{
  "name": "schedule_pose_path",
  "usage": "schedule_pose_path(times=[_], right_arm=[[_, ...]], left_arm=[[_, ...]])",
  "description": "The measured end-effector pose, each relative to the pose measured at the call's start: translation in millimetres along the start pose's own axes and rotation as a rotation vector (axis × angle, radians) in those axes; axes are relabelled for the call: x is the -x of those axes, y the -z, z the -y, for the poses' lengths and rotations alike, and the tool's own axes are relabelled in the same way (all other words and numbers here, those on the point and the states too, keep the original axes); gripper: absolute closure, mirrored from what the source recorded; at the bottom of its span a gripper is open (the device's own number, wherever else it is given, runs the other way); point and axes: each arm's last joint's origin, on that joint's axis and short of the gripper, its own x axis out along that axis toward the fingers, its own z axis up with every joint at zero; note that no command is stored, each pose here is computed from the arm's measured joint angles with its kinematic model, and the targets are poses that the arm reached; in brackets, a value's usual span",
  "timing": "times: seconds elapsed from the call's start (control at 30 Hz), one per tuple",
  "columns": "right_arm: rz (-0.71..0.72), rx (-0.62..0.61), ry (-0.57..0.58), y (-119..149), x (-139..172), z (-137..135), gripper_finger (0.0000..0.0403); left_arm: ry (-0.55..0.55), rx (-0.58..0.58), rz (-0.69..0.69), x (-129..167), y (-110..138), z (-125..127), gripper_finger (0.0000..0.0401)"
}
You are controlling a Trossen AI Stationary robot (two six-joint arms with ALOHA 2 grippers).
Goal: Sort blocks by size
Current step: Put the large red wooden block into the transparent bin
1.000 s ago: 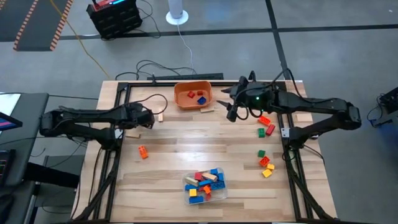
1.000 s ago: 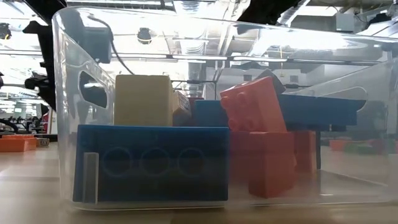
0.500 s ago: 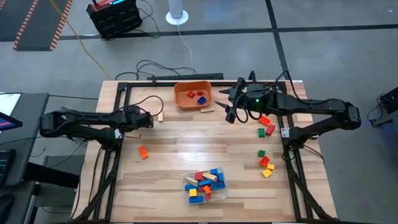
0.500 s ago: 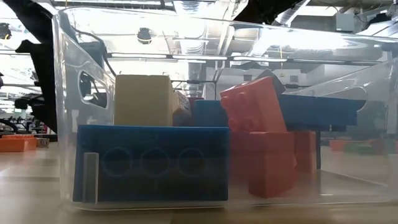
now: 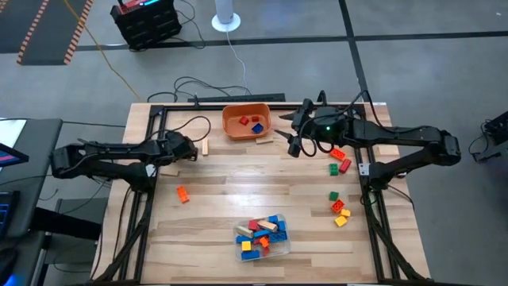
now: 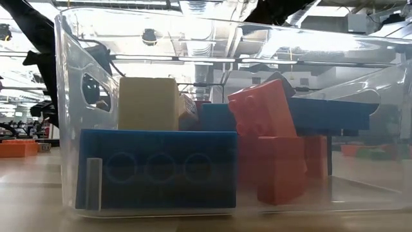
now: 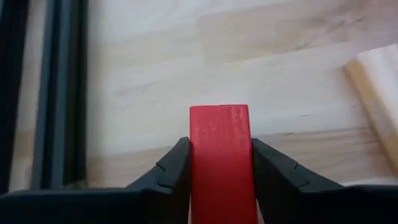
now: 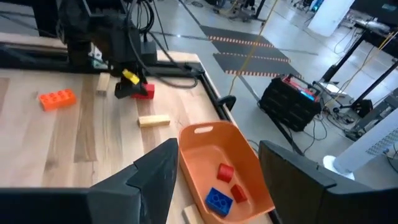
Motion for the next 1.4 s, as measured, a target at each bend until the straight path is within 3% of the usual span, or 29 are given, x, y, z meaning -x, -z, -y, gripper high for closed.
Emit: schedule_pose_path(times=[0.23,0.4,0.57,0.8,0.97,1.17,1.4], right_arm=[[-0.086,-0.002,-0.003,9.0,-0.6,2.2,0.0148],[-0.139,-0.029,0.015,15.0,-1.6,8.5,0.0148],[-0.171,-0.085,0.059,19.9,-3.5,20.1,0.0148],[-0.198,-0.175,0.113,24.9,-7.6,30.9,0.0148],[-0.454,-0.175,0.033,51.1,-20.6,2.1,0.0148],[-0.671,-0.151,0.011,68.2,-10.8,-37.9,0.0148],[-0.646,-0.167,0.093,58.1,37.9,-53.4,0.0148]], left_arm=[[0.183,-0.05,0.067,4.0,-9.3,15.9,0.028],[0.59,-0.141,0.119,26.4,-29.6,43.1,0.028],[0.919,-0.276,0.076,56.1,-37.9,68.4,0.028],[1.187,-0.459,-0.051,101.5,-4.7,109.6,0.028],[1.397,-0.512,-0.023,145.5,17.3,142.4,0.028],[1.465,-0.605,-0.068,172.1,52.0,180.6,0.028],[1.532,-0.732,-0.251,178.0,89.7,222.3,0.0266]])
